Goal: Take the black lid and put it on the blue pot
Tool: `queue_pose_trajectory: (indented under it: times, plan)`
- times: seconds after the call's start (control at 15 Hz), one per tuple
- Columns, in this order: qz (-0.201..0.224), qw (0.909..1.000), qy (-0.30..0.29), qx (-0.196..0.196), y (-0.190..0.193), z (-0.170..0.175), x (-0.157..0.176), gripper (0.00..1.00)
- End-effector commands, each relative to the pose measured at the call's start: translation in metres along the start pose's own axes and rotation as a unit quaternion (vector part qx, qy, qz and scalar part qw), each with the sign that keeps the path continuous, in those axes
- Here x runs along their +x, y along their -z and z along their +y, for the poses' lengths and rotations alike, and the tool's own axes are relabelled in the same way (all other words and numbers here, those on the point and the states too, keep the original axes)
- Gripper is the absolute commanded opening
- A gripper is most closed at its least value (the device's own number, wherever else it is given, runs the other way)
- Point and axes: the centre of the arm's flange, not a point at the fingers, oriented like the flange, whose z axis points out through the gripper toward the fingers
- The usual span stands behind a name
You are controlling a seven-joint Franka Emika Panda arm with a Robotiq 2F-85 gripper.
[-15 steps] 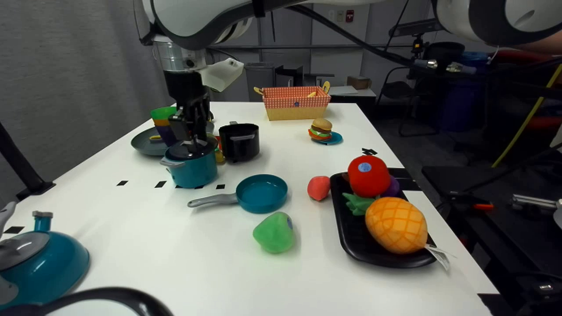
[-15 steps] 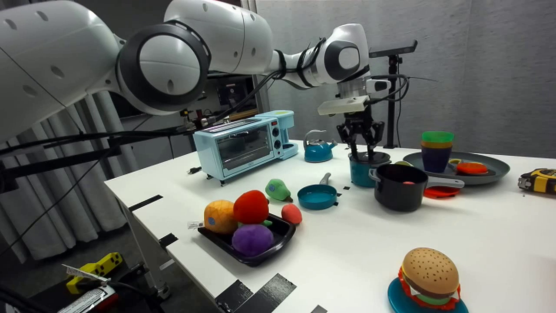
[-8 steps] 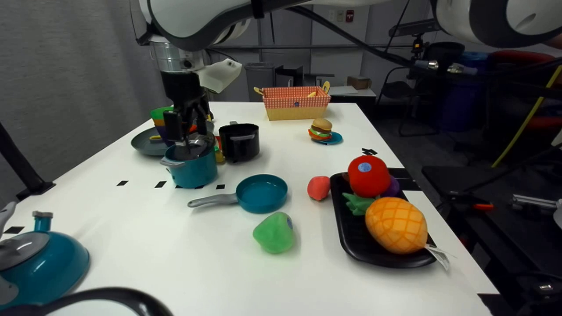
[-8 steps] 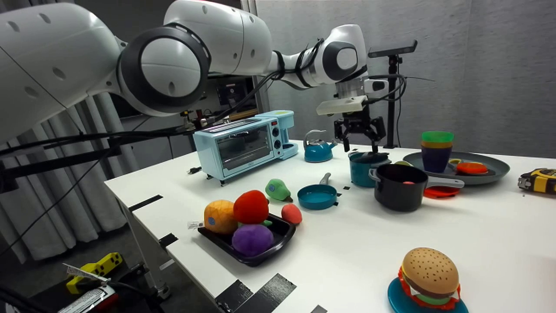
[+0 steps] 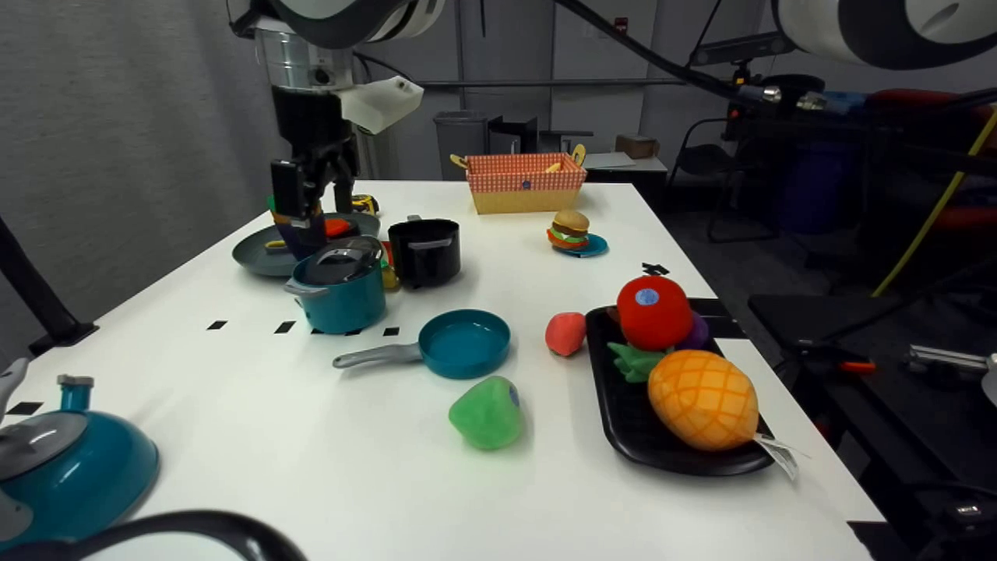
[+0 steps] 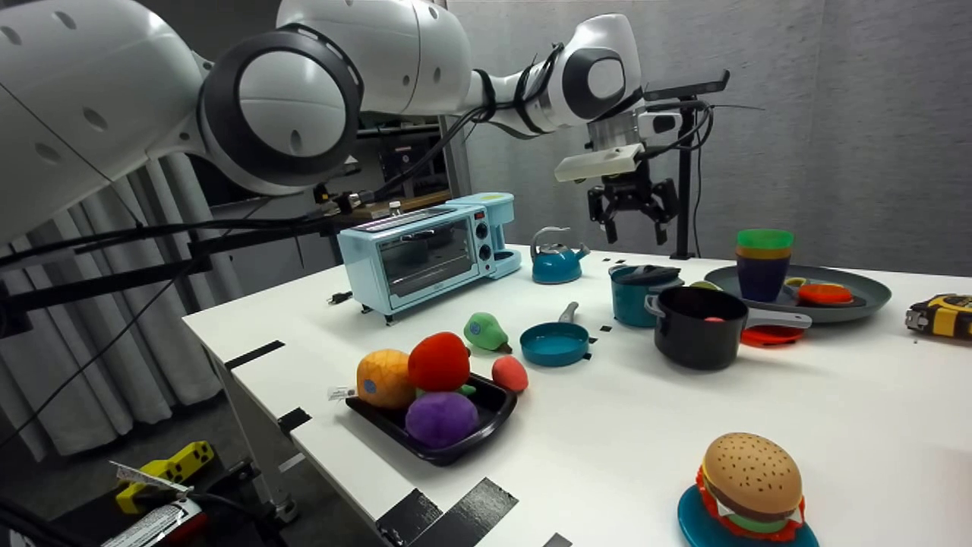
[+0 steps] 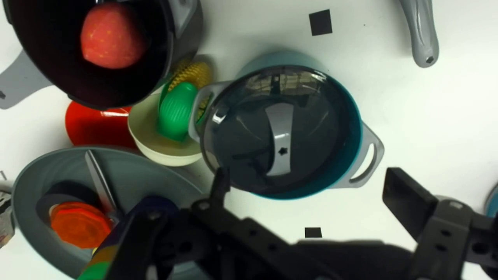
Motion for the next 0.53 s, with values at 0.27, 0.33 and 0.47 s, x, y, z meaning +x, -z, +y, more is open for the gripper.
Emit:
queue_pose_trajectory:
  times: [0.27,0.33,0.47]
  plan:
    - [0.063,0.998,-0.006,0.002,0.014,-0.027,-0.042,1.0]
    - [0.066,0.9978,-0.001,0.0,0.012,-0.032,-0.046,1.0]
    - [0.06,0.9982,0.005,0.002,0.003,-0.025,0.012,1.0]
